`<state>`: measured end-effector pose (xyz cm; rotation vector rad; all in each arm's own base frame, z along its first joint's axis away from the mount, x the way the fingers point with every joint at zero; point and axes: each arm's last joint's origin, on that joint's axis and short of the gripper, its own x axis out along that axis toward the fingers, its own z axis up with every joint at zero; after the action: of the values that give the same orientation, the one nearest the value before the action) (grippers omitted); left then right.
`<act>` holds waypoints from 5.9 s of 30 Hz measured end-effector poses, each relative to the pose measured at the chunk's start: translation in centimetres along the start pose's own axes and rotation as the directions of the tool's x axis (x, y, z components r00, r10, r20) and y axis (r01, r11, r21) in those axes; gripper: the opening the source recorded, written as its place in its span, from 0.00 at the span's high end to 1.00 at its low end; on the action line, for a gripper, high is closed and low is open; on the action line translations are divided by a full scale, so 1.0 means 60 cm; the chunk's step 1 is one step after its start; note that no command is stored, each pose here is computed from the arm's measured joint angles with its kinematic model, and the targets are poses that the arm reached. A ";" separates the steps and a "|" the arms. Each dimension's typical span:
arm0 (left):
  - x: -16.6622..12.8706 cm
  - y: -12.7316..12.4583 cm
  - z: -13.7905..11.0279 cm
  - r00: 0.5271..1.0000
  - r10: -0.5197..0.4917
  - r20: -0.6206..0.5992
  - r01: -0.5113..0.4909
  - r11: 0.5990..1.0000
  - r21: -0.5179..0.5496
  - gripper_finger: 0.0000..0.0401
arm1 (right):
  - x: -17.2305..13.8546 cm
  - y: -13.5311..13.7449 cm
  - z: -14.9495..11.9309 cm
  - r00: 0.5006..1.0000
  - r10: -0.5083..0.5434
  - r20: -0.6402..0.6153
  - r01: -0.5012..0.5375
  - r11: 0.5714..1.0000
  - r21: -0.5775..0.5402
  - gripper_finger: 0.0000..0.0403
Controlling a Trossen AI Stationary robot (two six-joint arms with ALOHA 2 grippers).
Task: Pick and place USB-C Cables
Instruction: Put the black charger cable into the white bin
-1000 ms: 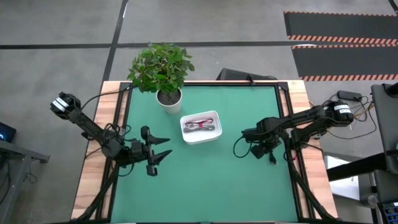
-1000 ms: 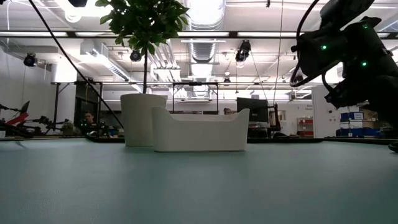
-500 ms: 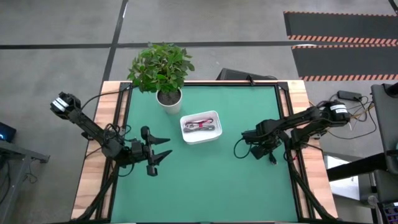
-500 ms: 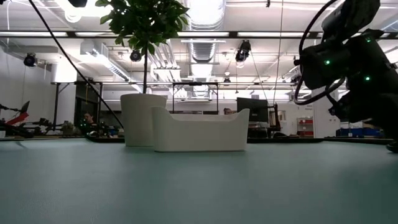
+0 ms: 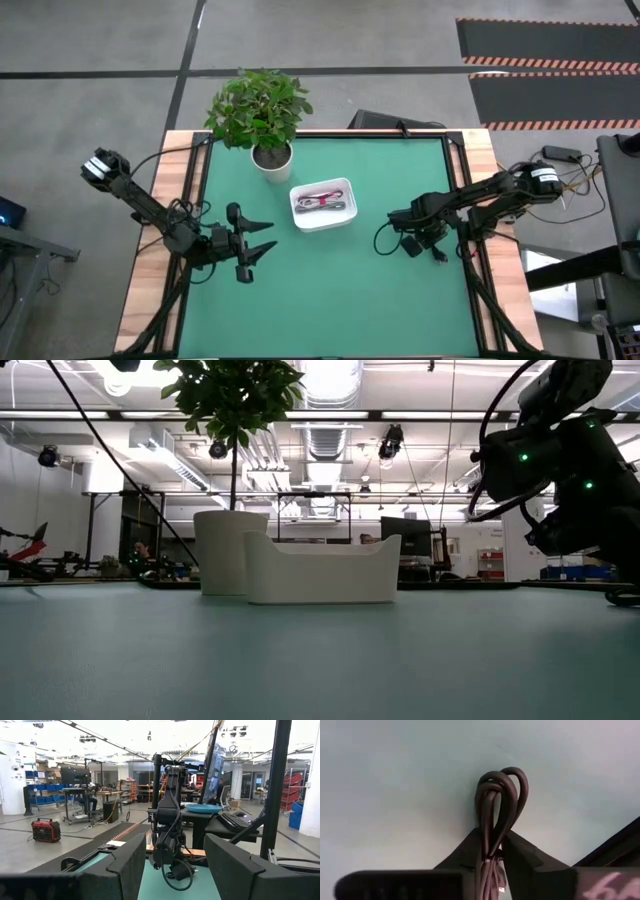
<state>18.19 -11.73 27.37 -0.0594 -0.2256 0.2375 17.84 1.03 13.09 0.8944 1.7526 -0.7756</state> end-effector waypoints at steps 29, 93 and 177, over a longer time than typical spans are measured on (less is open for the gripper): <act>0.000 0.000 0.000 1.000 0.001 0.000 -0.001 1.000 0.000 0.53 | -0.080 -0.001 -0.010 0.851 0.327 0.411 -0.264 0.943 -0.203 0.89; 0.000 0.001 -0.002 1.000 0.001 -0.003 -0.001 1.000 0.002 0.53 | -0.246 0.231 -0.044 -0.083 0.670 0.738 0.313 0.721 -0.619 0.89; -0.001 0.002 -0.006 1.000 0.001 -0.008 0.000 1.000 0.010 0.53 | -0.303 0.326 0.107 0.589 0.309 0.747 0.616 0.426 -0.662 0.88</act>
<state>18.17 -11.67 26.98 -0.0507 -0.2168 0.2388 41.94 2.03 26.31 -0.4453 1.0829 -0.1399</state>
